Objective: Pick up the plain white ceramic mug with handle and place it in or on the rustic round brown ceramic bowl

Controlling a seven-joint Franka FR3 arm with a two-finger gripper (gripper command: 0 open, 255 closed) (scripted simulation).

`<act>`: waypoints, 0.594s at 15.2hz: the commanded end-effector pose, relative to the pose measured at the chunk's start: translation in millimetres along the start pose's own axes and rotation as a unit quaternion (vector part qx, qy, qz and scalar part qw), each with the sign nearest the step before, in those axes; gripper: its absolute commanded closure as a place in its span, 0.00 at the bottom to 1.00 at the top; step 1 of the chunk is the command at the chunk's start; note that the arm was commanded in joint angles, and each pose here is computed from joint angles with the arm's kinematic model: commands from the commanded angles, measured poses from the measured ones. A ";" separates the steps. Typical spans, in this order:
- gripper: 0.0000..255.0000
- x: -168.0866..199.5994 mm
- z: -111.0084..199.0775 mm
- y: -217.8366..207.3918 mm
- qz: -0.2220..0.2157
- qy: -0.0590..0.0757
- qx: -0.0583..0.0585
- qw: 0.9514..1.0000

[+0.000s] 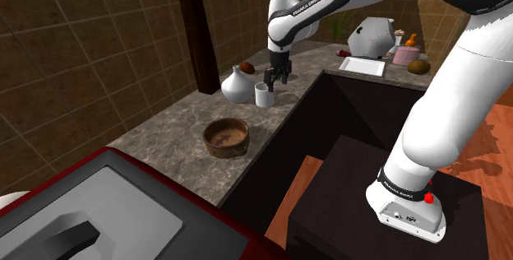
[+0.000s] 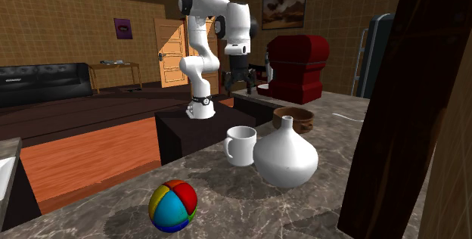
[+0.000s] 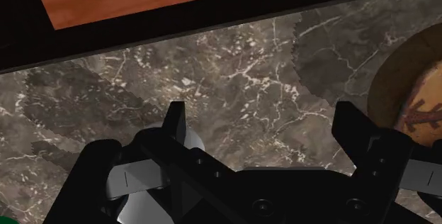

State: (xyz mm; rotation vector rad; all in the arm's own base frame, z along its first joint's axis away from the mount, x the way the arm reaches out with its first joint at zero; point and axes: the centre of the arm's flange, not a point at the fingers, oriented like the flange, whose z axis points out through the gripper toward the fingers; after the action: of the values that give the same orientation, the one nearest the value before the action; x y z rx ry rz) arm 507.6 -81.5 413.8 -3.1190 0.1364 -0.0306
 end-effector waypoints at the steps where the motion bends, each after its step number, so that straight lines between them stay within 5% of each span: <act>1: 0.00 20.5 13.5 5.0 -0.001 0.008 -0.003 1.000; 9: 0.00 102.6 60.0 28.3 -0.006 0.037 -0.015 0.999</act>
State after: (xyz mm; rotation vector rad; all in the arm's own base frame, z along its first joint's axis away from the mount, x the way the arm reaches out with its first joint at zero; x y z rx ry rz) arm 593.9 -115.4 361.8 -3.1471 0.1222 -0.1332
